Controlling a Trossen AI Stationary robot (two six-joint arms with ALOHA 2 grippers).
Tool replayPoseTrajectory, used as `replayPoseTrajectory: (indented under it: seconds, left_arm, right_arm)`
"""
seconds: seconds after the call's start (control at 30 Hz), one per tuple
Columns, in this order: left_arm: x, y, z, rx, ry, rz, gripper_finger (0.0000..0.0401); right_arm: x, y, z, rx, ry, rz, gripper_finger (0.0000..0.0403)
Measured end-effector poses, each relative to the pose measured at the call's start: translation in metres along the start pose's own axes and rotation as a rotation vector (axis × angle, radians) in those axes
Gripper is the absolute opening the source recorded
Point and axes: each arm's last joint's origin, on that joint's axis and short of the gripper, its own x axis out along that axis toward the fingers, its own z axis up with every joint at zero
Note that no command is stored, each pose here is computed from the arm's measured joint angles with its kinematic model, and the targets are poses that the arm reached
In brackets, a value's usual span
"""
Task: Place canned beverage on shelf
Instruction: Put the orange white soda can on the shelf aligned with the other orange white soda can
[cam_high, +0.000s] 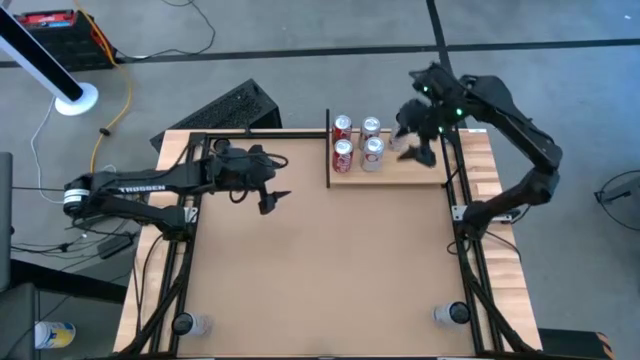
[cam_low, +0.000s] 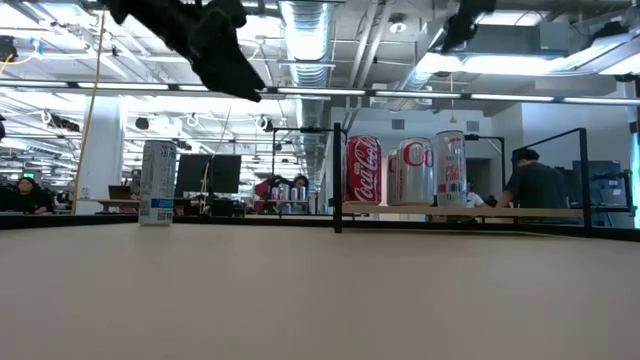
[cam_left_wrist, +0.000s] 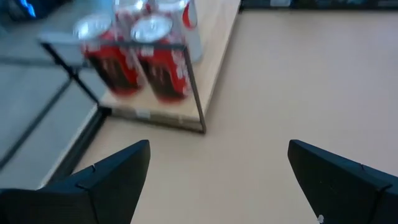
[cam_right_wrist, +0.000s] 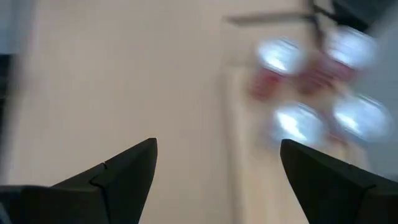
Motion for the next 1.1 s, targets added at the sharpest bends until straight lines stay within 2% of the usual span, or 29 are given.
replayPoseTrajectory:
  seconds: [0.13, 0.23, 0.37, 0.47, 0.63, 0.8, 0.97, 1.1]
  left_arm:
    - [-0.012, -0.002, 0.008, -0.068, 0.13, -0.036, 0.0367]
    - [-0.022, -0.012, 0.015, -0.161, 0.201, -0.196, 0.0367]
    - [-0.04, -0.034, 0.029, -0.267, 0.277, -0.467, 0.0367]
    - [-0.056, -0.054, 0.034, -0.295, 0.355, -0.543, 0.0367]
    - [-0.083, -0.082, 0.025, -0.281, 0.535, -0.474, 0.0367]
    - [-0.108, -0.093, 0.002, -0.146, 0.683, -0.321, 0.0367]
    - [-0.124, -0.086, -0.005, -0.004, 0.602, -0.085, 0.0367]
    - [-0.133, -0.077, -0.005, -0.01, 0.553, -0.048, 0.0367]
  right_arm:
    - [0.005, 0.045, 0.011, -0.076, -0.027, 0.151, 0.0363]
    - [0.012, 0.079, 0.019, -0.139, -0.022, 0.226, 0.0363]
    - [0.026, 0.118, 0.03, -0.234, -0.017, 0.219, 0.0363]
    - [0.04, 0.146, 0.042, -0.3, -0.071, 0.214, 0.0363]
    - [0.079, 0.195, 0.07, -0.415, -0.222, 0.299, 0.0363]
    - [0.148, 0.246, 0.101, -0.509, -0.406, 0.366, 0.0363]
    - [0.224, 0.286, 0.129, -0.525, -0.751, 0.406, 0.0363]
    - [0.284, 0.298, 0.138, -0.423, -1.003, 0.434, 0.0363]
